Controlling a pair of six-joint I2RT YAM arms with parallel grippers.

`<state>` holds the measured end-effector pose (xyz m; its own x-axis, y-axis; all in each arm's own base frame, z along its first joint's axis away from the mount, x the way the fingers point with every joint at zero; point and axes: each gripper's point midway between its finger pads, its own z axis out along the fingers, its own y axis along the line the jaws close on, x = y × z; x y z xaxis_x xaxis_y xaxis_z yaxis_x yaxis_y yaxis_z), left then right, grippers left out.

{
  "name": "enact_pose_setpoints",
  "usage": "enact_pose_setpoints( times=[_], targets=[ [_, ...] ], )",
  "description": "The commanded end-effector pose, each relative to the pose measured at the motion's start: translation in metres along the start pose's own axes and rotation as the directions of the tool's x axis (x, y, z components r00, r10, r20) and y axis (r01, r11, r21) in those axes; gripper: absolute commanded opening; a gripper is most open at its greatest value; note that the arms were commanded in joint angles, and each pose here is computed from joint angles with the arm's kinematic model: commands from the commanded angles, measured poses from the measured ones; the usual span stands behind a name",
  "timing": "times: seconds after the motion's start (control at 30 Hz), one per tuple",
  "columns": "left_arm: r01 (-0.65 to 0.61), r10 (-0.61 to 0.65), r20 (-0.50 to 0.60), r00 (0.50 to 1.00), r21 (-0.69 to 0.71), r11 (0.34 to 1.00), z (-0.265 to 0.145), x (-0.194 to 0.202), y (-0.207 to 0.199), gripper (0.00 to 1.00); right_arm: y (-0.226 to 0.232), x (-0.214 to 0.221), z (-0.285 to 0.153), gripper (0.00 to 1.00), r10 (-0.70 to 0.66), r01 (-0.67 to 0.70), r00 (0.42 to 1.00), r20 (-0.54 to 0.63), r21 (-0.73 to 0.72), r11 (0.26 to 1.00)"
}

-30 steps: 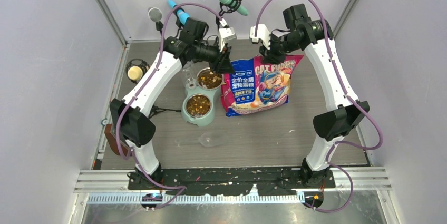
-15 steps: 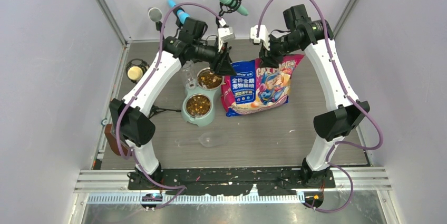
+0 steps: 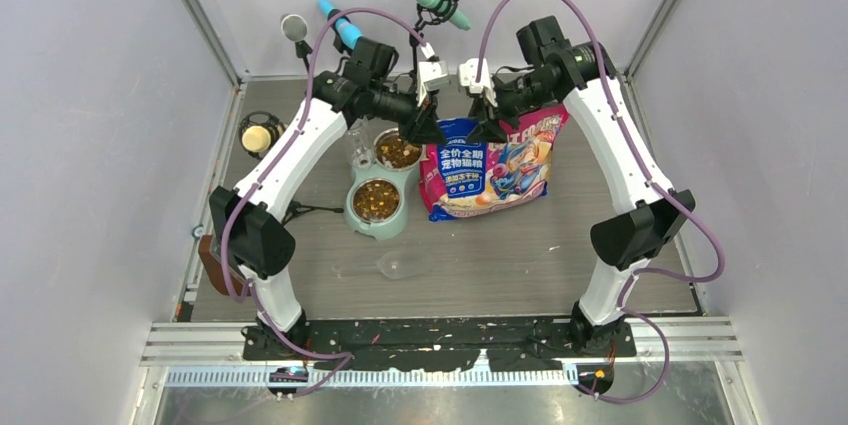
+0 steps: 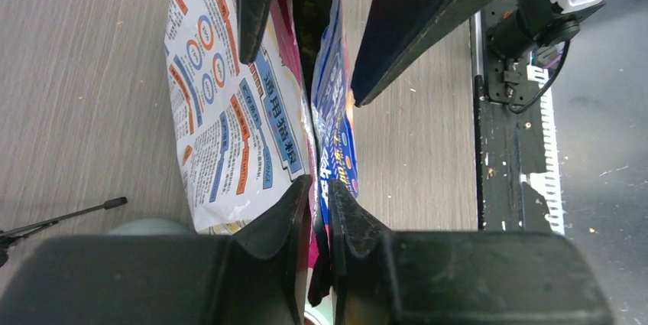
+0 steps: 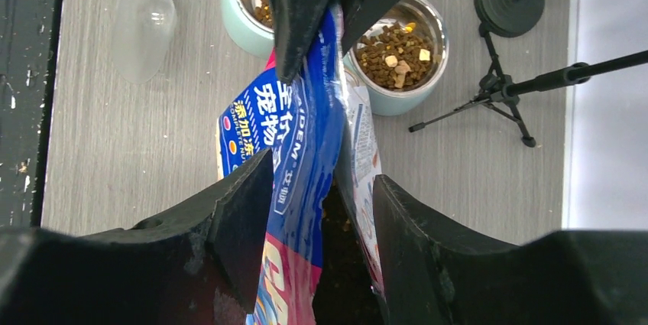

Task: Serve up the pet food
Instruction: Close the pet food bag at the center of the board.

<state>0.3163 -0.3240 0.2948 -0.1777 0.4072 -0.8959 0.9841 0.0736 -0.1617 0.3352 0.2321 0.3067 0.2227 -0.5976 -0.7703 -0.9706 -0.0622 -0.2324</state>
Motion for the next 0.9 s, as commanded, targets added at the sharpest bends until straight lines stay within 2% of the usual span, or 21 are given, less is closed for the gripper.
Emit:
enact_pose_setpoints(
  times=[0.0,0.1,0.4,0.47,0.63,0.87],
  targets=[
    [-0.024,0.023,-0.023,0.999,-0.013,1.0,-0.006,0.001,-0.007,0.11,0.006,-0.008,0.001,0.57,-0.023,0.023,1.0,0.005,0.002,1.0],
    [-0.037,0.036,-0.033,0.999,-0.022,0.999,-0.008,0.001,-0.006,0.0,0.001,0.0,0.002,0.51,-0.019,0.021,0.999,-0.048,0.033,0.999],
    [-0.064,0.061,-0.077,0.995,-0.045,0.997,-0.02,0.008,-0.005,0.0,-0.014,0.023,-0.025,0.12,-0.014,0.057,0.97,-0.241,0.171,0.984],
    [-0.068,0.064,-0.08,0.995,-0.055,0.996,-0.023,0.01,-0.004,0.0,-0.017,0.03,-0.034,0.06,0.0,0.064,0.956,-0.294,0.207,0.976],
    [-0.066,0.06,-0.078,0.995,-0.067,0.996,-0.03,0.011,-0.002,0.0,-0.026,0.056,-0.061,0.05,0.062,0.093,0.89,-0.452,0.314,0.945],
    [-0.064,0.059,-0.07,0.996,-0.072,0.995,-0.035,0.012,-0.001,0.0,-0.029,0.09,-0.097,0.05,0.128,0.17,0.81,-0.572,0.438,0.883]
  ],
)
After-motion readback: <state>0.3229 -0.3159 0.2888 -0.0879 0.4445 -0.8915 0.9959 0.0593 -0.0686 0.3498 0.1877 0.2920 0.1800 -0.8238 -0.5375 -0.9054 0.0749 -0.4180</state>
